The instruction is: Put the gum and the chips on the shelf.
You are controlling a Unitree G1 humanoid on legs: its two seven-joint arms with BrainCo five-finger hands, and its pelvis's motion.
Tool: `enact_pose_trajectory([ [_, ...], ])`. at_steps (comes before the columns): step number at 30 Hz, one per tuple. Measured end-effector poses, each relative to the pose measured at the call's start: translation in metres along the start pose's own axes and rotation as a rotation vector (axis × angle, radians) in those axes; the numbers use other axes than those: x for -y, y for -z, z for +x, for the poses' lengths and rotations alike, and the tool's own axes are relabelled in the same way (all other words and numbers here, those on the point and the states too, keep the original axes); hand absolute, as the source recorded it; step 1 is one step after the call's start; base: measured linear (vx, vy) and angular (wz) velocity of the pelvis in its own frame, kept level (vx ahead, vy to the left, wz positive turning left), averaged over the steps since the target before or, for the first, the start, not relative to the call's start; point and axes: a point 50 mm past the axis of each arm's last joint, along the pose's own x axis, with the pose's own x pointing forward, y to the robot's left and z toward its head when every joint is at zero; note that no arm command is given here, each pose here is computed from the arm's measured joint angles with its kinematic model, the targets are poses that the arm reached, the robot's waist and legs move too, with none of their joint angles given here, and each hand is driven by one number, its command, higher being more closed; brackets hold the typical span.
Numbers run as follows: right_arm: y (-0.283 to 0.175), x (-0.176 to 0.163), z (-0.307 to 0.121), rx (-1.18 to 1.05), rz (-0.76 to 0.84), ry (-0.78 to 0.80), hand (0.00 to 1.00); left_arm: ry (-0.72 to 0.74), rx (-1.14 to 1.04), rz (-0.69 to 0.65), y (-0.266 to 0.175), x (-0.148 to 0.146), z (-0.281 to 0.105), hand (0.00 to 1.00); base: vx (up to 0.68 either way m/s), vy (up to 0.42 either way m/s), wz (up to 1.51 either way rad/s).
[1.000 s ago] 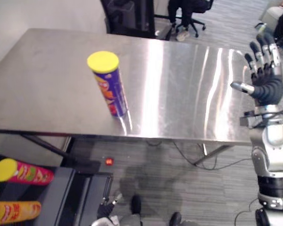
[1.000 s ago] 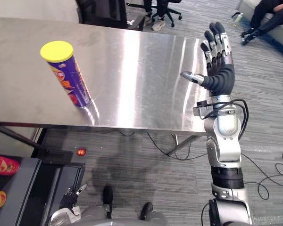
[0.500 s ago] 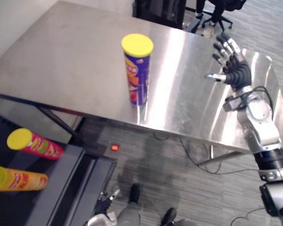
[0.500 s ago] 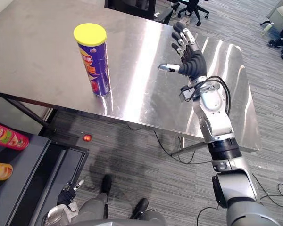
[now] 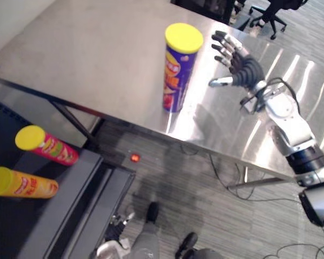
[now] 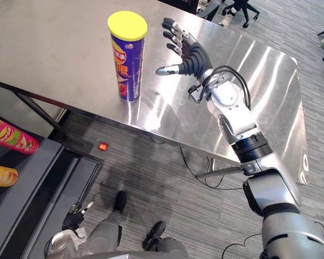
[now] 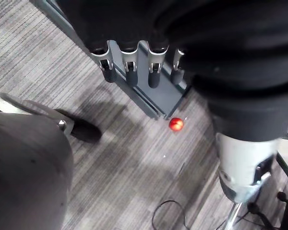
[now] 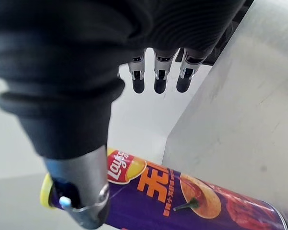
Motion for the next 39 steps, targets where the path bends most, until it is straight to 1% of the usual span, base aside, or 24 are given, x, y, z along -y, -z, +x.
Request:
enact_pose_trajectory([
  [7, -0.010, -0.007, 0.013, 0.015, -0.040, -0.055, 0.00, -0.016, 0.004, -0.020, -0.002, 0.000, 0.001, 0.00, 0.01, 0.003, 0.02],
  [16, -0.027, -0.001, 0.024, 0.059, -0.058, -0.036, 0.00, -0.031, 0.013, -0.033, -0.006, -0.002, 0.003, 0.00, 0.00, 0.002, -0.01],
  [21, -0.021, 0.001, 0.026, 0.037, -0.044, -0.018, 0.00, -0.033, 0.015, -0.033, -0.007, -0.002, 0.003, 0.00, 0.00, 0.000, 0.00],
  [26, -0.031, 0.001, 0.032, 0.067, -0.051, -0.014, 0.00, -0.030, 0.025, -0.035, -0.010, 0.000, 0.005, 0.00, 0.00, 0.002, -0.01],
  [30, -0.032, 0.001, 0.032, 0.069, -0.049, -0.007, 0.00, -0.032, 0.026, -0.037, -0.011, 0.001, 0.005, 0.00, 0.00, 0.000, 0.00],
  [39, -0.048, -0.003, 0.042, 0.124, -0.050, -0.019, 0.00, -0.033, 0.031, -0.039, -0.012, 0.002, 0.005, 0.00, 0.00, 0.002, 0.00],
])
